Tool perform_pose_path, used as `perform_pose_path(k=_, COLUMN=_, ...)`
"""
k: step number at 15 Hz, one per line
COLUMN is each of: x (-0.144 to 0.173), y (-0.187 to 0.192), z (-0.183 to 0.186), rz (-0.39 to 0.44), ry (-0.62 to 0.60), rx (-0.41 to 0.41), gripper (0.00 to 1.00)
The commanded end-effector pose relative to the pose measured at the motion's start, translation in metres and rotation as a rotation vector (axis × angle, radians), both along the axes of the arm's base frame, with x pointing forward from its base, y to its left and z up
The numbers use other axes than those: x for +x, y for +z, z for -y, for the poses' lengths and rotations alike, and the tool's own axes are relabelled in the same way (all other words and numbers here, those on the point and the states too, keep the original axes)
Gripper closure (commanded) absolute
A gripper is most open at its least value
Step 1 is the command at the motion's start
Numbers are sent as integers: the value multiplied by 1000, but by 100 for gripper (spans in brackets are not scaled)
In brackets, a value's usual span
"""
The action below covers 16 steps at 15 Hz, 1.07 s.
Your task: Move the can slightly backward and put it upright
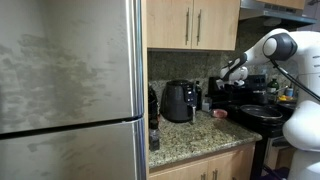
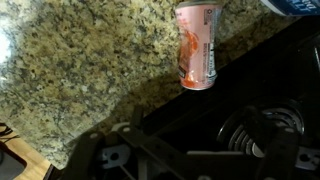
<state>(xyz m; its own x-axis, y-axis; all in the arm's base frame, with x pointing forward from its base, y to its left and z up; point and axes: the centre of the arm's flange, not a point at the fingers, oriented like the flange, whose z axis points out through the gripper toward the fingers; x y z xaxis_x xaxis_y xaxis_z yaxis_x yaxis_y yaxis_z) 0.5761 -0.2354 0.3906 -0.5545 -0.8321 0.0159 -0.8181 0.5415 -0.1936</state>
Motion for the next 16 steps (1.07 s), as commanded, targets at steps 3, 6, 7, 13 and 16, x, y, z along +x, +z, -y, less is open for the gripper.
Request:
perform_pose_path(k=3, x=30, y=-15, z=3, rz=-75, ry=33, rx=143, gripper=0)
perform_pose_path(k=6, x=45, y=-27, z=0, rz=-65, ry=7, rx=156, gripper=0)
perform_pose_path(k=7, x=49, y=-31, z=0, rz=-47, ry=-13, rx=133, gripper=0)
perform_pose_path(k=13, x=43, y=-31, z=-6, rz=-35, ry=-31, rx=126, gripper=0)
perform_pose_path(k=16, x=47, y=-43, z=-10, rz=-32, ry=81, rx=98, gripper=0)
